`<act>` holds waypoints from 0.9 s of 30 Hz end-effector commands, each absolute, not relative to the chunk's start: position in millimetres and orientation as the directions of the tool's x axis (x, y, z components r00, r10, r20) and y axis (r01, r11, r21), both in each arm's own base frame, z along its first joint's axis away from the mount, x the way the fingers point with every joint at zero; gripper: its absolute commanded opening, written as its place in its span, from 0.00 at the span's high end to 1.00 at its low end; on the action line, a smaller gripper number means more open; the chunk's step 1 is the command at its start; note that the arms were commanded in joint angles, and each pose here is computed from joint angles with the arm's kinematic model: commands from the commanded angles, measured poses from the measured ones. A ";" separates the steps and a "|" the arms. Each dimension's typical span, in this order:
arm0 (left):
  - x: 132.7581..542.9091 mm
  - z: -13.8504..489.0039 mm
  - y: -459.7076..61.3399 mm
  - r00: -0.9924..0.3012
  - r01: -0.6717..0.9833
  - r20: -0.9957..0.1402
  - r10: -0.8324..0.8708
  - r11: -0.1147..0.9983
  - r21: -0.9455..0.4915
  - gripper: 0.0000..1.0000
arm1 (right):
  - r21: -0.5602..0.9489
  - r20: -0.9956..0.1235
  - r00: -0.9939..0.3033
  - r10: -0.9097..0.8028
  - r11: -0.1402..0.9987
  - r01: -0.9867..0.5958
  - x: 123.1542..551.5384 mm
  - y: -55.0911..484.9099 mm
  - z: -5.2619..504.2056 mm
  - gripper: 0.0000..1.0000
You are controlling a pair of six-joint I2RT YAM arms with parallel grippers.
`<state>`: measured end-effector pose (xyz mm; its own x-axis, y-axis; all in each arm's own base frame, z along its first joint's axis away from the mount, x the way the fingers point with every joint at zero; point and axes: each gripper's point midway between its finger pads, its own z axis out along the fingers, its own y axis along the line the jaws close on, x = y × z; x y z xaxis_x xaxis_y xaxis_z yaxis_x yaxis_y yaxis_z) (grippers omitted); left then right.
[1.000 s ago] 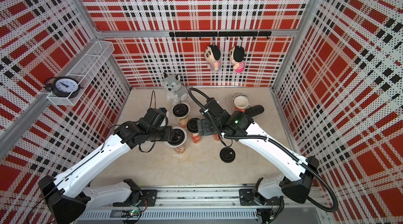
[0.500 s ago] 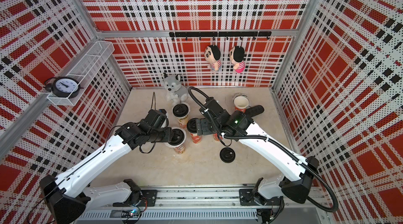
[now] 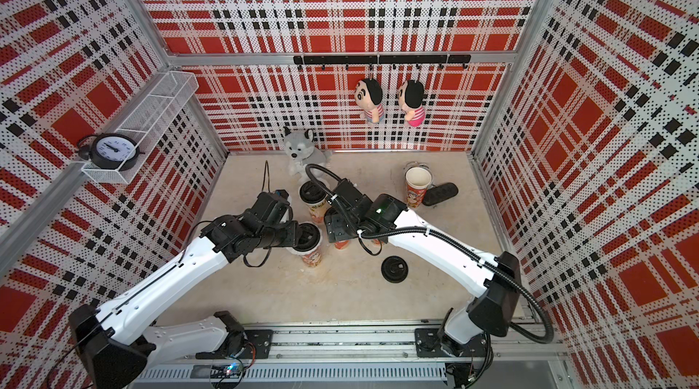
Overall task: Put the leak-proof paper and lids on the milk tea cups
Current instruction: Secure the cup lid on the cup.
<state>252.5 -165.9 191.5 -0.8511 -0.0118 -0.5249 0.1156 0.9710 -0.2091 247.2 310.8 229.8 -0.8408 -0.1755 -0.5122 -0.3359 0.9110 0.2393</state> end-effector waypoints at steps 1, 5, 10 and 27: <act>232.9 155.0 -149.9 -0.906 0.093 -0.422 0.035 0.989 -0.118 0.58 | 0.270 -0.507 -0.848 -0.156 0.905 -0.328 247.7 327.4 222.8 0.24; 230.3 152.6 -149.1 -0.907 0.095 -0.420 0.036 0.988 -0.121 0.58 | 0.285 -0.494 -0.857 -0.147 0.904 -0.319 247.3 339.8 213.8 0.28; 227.9 151.3 -148.7 -0.907 0.096 -0.419 0.034 0.987 -0.127 0.58 | 0.296 -0.480 -0.867 -0.136 0.905 -0.306 246.6 348.1 206.2 0.34; 226.5 147.7 -150.0 -0.906 0.107 -0.422 0.040 0.985 -0.136 0.58 | 0.307 -0.446 -0.886 -0.127 0.908 -0.285 247.5 360.8 186.7 0.39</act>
<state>251.3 -166.3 189.8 -0.8329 -0.0301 -0.5525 0.1204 0.9647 -0.2341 248.4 353.6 190.7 -0.8821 -0.1346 -0.4514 -0.2897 0.9107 0.2946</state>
